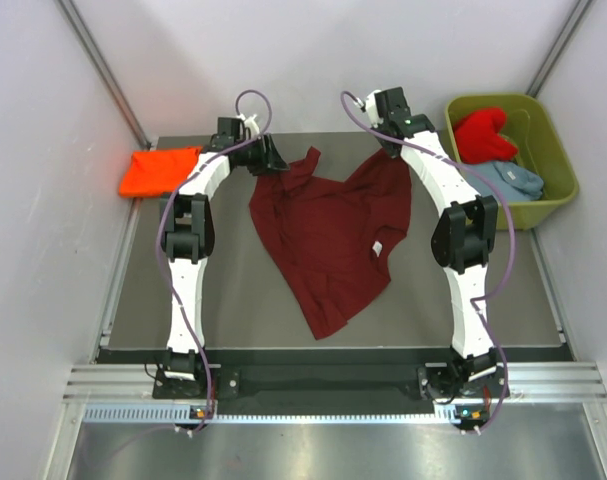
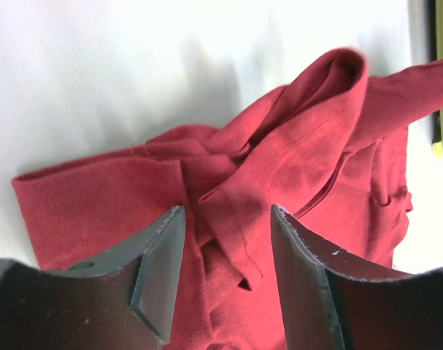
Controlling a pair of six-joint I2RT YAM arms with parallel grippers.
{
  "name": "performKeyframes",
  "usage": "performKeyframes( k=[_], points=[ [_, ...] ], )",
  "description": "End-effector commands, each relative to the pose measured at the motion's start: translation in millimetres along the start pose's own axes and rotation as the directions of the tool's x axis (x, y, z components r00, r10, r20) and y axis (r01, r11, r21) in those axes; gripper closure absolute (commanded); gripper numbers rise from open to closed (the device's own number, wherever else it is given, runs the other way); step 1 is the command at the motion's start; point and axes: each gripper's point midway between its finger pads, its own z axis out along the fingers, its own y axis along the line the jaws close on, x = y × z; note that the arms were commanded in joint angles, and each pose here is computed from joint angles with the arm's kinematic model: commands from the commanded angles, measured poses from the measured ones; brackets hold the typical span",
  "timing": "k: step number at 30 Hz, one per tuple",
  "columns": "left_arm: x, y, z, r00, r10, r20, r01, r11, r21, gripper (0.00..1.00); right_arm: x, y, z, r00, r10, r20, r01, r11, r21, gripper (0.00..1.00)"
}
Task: Fold and stack the t-shirts
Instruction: Flatten the tshirt out
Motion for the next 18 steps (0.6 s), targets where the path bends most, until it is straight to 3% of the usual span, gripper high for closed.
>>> performKeyframes(
  k=[1,8,18],
  points=[
    [-39,-20,-10,0.992,0.070,0.106,-0.073,0.997,0.030,0.45,-18,-6,-7,0.999,0.004,0.048,-0.006,0.999,0.043,1.00],
    [-41,-25,-10,0.991,0.064,0.114,-0.070,0.996,0.051,0.48,-20,-5,-6,0.999,-0.001,0.052,-0.001,0.999,0.046,1.00],
    [-44,-31,-13,0.989,0.076,0.123,-0.084,0.994,0.063,0.67,-19,-5,-6,0.999,-0.001,0.049,-0.001,0.999,0.049,1.00]
  ],
)
